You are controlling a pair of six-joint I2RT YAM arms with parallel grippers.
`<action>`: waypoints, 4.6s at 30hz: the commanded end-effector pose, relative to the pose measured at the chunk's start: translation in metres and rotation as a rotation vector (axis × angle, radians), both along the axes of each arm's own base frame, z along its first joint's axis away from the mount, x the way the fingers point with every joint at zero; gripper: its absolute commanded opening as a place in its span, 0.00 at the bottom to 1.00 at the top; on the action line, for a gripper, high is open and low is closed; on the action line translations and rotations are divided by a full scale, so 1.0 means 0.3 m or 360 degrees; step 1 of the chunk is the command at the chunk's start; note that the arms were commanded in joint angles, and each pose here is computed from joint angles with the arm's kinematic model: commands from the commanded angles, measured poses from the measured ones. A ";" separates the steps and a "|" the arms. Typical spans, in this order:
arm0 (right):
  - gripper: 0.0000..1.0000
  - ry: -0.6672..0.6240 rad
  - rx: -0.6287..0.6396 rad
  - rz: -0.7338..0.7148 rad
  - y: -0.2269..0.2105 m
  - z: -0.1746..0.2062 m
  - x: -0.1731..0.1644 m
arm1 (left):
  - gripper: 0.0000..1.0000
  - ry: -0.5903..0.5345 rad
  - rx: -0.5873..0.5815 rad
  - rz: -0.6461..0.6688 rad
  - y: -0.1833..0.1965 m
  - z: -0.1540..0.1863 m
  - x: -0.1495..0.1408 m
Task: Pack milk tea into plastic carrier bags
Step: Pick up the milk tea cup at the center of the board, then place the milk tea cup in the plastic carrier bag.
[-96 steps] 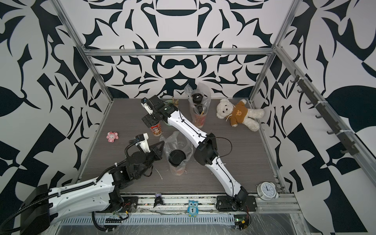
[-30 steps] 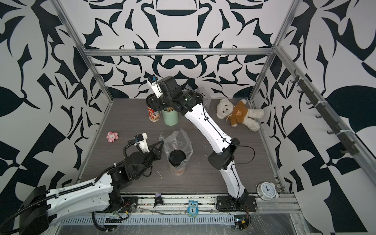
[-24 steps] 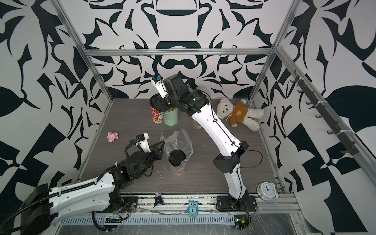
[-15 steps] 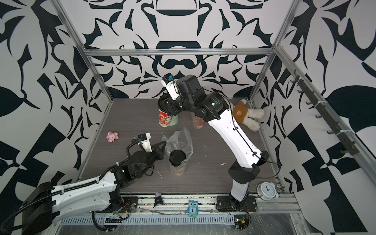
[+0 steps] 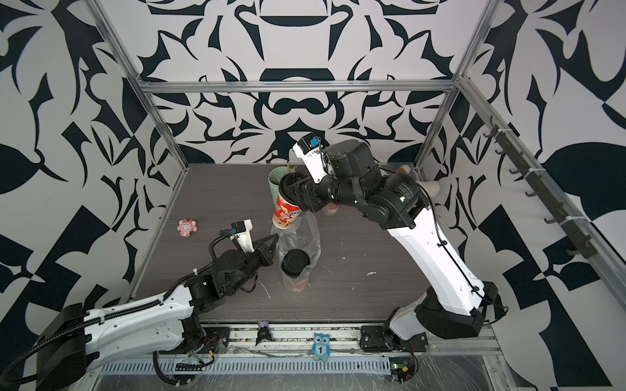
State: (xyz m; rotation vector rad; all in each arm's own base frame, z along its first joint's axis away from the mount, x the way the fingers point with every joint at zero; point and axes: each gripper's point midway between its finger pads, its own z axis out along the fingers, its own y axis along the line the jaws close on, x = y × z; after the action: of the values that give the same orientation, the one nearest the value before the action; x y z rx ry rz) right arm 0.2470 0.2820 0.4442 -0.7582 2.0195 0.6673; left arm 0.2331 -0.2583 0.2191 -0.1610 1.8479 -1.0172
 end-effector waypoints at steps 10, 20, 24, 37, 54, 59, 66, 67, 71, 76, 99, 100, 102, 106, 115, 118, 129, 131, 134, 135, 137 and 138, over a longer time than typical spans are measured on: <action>0.65 0.0134 -0.0142 -0.0055 0.008 -0.135 0.023 | 0.00 0.0007 -0.0020 -0.0008 -0.001 0.036 -0.004; 0.64 0.0107 -0.0280 -0.0158 -0.034 -0.192 0.057 | 0.00 0.0014 -0.0014 0.0005 0.004 0.032 -0.001; 0.63 0.0109 -0.0306 -0.0181 -0.026 -0.225 0.078 | 0.00 0.0015 -0.0012 0.0007 0.005 0.033 0.000; 0.62 0.0020 -0.0380 -0.0244 0.034 -0.314 0.110 | 0.00 -0.0005 -0.0005 0.0015 0.007 0.057 0.002; 0.61 -0.0051 -0.0643 -0.0304 0.083 -0.475 0.094 | 0.00 -0.0056 -0.0003 0.0063 0.012 0.085 0.020; 0.61 -0.0052 -0.0573 -0.0344 0.088 -0.515 0.095 | 0.00 -0.0081 -0.0002 0.0081 0.021 0.097 0.023; 0.62 -0.0047 -0.0537 -0.0395 0.086 -0.575 0.105 | 0.00 -0.0082 0.0004 0.0098 0.031 0.096 0.023; 0.62 -0.0039 -0.0532 -0.0391 0.090 -0.584 0.105 | 0.00 -0.0083 0.0002 0.0101 0.032 0.098 0.023; 0.62 0.0008 -0.0489 -0.0382 0.110 -0.609 0.100 | 0.00 -0.0092 0.0003 0.0112 0.038 0.102 0.024; 0.62 0.0055 -0.0475 -0.0361 0.122 -0.626 0.093 | 0.00 -0.0096 0.0007 0.0118 0.041 0.103 0.025; 0.62 0.0428 -0.0517 -0.0291 0.141 -0.805 0.084 | 0.00 -0.0124 0.0034 0.0181 0.079 0.110 0.027; 0.62 0.0434 -0.0524 -0.0292 0.141 -0.811 0.084 | 0.00 -0.0124 0.0035 0.0185 0.082 0.109 0.027; 0.62 0.0454 -0.0546 -0.0296 0.140 -0.829 0.083 | 0.00 -0.0131 0.0037 0.0191 0.085 0.112 0.028; 0.63 0.0496 -0.0602 -0.0304 0.136 -0.869 0.080 | 0.00 -0.0143 0.0035 0.0205 0.095 0.118 0.027; 0.84 0.0448 -0.0568 -0.0288 0.155 -0.793 0.097 | 0.00 -0.0126 0.0039 0.0195 0.092 0.099 0.025; 0.88 0.0406 -0.0542 -0.0259 0.170 -0.738 0.105 | 0.00 -0.0102 0.0042 0.0184 0.083 0.081 0.026; 0.91 0.0251 -0.0413 -0.0201 0.155 -0.526 0.091 | 0.00 -0.0069 0.0057 0.0176 0.084 0.050 0.021; 0.91 0.0212 -0.0405 -0.0224 0.128 -0.488 0.087 | 0.00 -0.0062 0.0061 0.0175 0.086 0.043 0.019; 0.91 0.0165 -0.0449 -0.0311 0.059 -0.460 0.085 | 0.00 -0.0053 0.0061 0.0169 0.085 0.036 0.018; 0.91 0.0159 -0.0474 -0.0349 0.032 -0.461 0.085 | 0.00 -0.0049 0.0062 0.0168 0.085 0.033 0.017; 0.91 0.0201 -0.0508 -0.0385 -0.002 -0.482 0.078 | 0.00 -0.0046 0.0060 0.0166 0.083 0.032 0.017; 0.91 0.0229 -0.0525 -0.0402 -0.016 -0.496 0.076 | 0.00 -0.0046 0.0062 0.0168 0.084 0.031 0.017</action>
State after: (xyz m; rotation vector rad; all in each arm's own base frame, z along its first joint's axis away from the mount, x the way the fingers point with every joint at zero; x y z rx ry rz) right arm 0.2700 0.3000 0.2909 -0.6897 2.3188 0.3259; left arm 0.2389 -0.2345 0.2363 -0.2093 1.7951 -0.9102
